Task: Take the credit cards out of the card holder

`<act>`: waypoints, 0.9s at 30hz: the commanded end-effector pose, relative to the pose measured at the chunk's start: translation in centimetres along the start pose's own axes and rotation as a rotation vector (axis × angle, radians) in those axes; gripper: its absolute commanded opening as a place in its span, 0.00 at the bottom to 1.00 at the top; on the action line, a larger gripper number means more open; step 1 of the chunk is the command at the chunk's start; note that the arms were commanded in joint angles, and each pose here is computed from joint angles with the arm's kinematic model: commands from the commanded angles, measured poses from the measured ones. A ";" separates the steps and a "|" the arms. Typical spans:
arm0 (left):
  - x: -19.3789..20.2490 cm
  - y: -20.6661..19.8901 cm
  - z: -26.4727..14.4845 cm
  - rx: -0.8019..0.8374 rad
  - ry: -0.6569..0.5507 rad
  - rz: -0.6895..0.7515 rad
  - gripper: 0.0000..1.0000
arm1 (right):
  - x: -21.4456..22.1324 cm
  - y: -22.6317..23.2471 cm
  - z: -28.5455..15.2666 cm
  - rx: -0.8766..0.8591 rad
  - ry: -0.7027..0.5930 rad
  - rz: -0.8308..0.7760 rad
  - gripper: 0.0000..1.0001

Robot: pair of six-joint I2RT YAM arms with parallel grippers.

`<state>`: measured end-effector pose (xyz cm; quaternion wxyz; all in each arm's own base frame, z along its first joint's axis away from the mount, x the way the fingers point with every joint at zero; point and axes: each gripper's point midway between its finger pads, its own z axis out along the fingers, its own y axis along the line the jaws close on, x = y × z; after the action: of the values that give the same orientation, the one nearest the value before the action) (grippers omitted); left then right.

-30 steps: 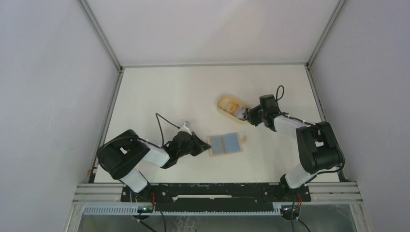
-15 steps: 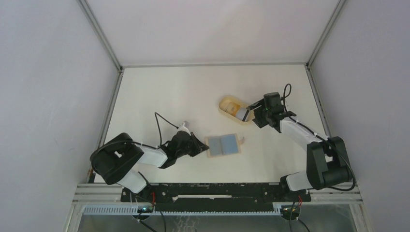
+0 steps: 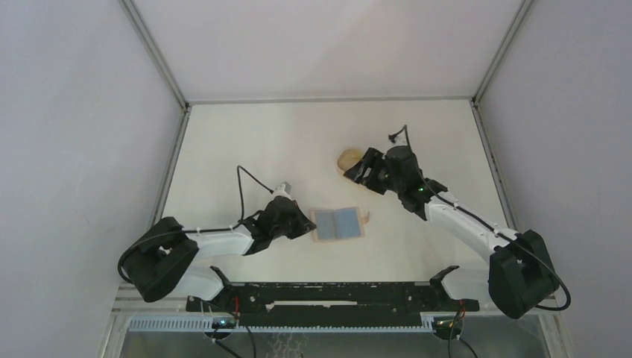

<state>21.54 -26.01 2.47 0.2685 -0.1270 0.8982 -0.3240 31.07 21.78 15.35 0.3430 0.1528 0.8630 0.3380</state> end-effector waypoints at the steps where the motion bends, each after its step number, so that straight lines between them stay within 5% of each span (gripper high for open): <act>1: -2.1 -2.7 -1.3 0.027 -0.046 0.048 0.00 | 4.2 4.7 0.3 -0.234 0.109 -0.260 0.74; 13: -2.9 -4.1 -2.5 0.041 -0.056 0.041 0.00 | 17.1 3.1 2.9 -0.179 0.432 -0.441 0.73; 27: -0.9 -2.4 -1.1 -0.011 -0.018 0.030 0.00 | 19.1 -0.3 5.4 0.043 0.452 -0.619 0.74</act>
<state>21.34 -25.09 3.71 0.2726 -0.1205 0.9119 -0.2823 19.89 33.30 2.95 0.1966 -0.1613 0.9298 0.2661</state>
